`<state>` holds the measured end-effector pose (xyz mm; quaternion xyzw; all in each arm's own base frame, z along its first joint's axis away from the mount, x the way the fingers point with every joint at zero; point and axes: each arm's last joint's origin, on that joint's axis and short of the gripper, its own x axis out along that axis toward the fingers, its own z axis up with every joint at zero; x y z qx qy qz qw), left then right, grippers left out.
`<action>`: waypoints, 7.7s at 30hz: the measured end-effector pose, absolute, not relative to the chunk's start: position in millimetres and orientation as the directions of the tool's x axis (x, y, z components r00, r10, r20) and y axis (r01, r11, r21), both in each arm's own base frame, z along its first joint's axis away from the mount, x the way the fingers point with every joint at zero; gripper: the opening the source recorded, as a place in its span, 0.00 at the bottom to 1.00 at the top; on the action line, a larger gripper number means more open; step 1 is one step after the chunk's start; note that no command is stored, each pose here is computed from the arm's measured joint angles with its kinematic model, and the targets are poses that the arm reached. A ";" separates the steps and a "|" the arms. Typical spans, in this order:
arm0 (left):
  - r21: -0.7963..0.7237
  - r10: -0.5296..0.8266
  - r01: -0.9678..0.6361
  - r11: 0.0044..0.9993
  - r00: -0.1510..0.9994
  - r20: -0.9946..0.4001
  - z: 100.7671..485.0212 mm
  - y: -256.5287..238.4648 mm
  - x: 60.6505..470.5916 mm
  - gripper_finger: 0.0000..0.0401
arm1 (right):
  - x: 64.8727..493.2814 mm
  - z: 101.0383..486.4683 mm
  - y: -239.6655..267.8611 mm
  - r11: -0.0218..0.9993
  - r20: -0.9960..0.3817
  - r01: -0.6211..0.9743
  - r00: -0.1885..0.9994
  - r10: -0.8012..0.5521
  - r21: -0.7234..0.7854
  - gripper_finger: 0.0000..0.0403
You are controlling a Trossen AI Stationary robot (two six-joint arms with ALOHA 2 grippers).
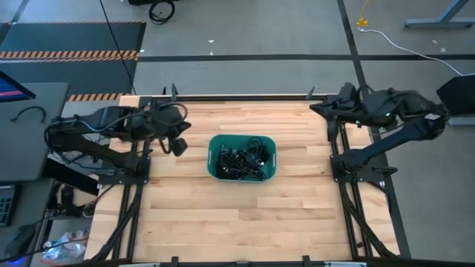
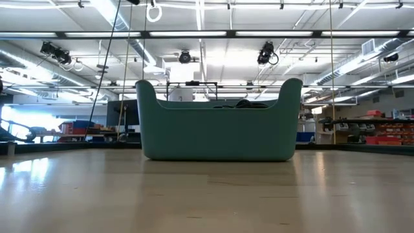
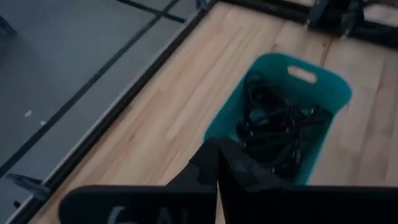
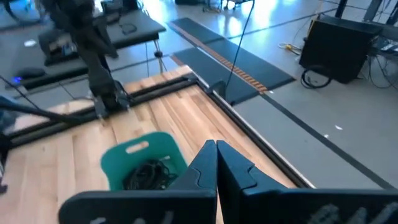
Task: Pick and place USB-C Cables
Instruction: Adjust the green bin
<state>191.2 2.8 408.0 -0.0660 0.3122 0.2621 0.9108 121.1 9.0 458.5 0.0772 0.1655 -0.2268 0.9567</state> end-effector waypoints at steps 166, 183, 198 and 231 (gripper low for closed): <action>-0.063 -0.120 0.122 0.990 0.992 0.036 179.7 -1.0 112.0 0.05 | 59.7 241.0 21.3 0.877 -0.020 -0.478 0.877 0.479 0.042 0.04; -0.068 -0.120 0.124 0.990 0.991 0.063 182.6 -1.0 111.8 0.05 | 89.6 182.2 25.4 0.912 0.023 -0.408 0.913 0.408 0.047 0.04; -0.090 -0.111 0.112 0.990 0.994 0.021 178.6 -0.8 112.0 0.05 | 95.4 168.4 15.5 0.988 -0.021 -0.154 0.988 0.153 -0.032 0.04; -0.034 -0.071 0.074 0.997 0.995 0.070 175.4 0.4 112.2 0.05 | 98.4 165.1 13.2 0.990 -0.064 -0.134 0.989 0.131 -0.045 0.04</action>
